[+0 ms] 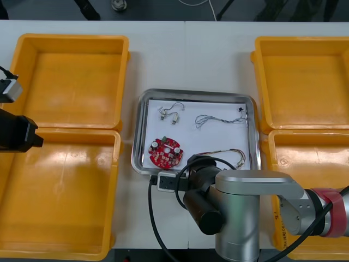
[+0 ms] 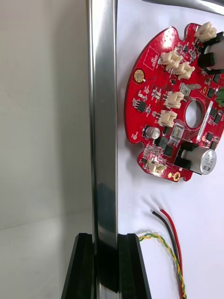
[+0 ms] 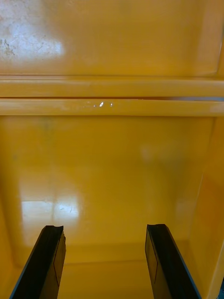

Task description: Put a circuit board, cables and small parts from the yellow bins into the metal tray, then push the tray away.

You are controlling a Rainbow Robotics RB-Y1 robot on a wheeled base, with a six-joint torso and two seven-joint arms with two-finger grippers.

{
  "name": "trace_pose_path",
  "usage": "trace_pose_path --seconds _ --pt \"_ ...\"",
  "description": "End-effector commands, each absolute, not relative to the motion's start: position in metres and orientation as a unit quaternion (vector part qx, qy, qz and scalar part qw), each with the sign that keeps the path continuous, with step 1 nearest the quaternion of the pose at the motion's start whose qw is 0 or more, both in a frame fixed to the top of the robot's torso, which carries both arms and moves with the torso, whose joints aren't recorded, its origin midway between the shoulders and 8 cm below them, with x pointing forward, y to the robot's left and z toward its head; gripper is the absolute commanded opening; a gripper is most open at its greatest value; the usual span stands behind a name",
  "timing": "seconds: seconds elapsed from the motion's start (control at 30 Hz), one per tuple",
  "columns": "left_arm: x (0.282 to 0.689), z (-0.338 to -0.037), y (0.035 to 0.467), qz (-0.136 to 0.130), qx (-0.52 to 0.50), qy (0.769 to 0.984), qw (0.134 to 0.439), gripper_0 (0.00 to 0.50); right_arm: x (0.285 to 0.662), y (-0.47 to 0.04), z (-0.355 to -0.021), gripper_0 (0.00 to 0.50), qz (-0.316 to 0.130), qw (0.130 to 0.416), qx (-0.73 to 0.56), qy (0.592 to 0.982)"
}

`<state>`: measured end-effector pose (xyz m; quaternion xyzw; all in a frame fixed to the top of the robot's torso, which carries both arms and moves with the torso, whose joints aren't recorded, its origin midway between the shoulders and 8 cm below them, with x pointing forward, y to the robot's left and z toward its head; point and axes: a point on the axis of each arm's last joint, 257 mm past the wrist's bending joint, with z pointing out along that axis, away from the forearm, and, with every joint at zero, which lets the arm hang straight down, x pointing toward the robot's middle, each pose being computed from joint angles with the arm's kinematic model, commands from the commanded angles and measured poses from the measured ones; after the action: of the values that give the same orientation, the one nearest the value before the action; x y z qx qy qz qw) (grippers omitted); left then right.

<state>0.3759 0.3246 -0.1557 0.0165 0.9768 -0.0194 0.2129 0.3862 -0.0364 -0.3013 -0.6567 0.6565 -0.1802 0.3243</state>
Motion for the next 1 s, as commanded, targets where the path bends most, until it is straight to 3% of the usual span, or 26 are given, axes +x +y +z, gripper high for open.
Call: trace_pose_path --seconds 0.03,0.27,0.63,1.0 --pt "0.373 -0.142 0.341 0.013 0.051 0.973 0.225 0.5 0.413 -0.04 -0.271 0.0 -0.197 0.361 -0.629 0.66" --pt "0.373 -0.142 0.341 0.013 0.051 0.973 0.225 0.5 0.423 -0.041 -0.261 0.0 -0.211 0.377 -0.626 0.65" --pt "0.373 -0.142 0.341 0.013 0.051 0.973 0.225 0.5 0.45 -0.028 -0.267 0.0 -0.18 0.414 -0.628 0.634" --pt "0.373 -0.142 0.341 0.013 0.051 0.973 0.225 0.5 0.47 -0.029 -0.253 0.0 -0.195 0.426 -0.622 0.627"
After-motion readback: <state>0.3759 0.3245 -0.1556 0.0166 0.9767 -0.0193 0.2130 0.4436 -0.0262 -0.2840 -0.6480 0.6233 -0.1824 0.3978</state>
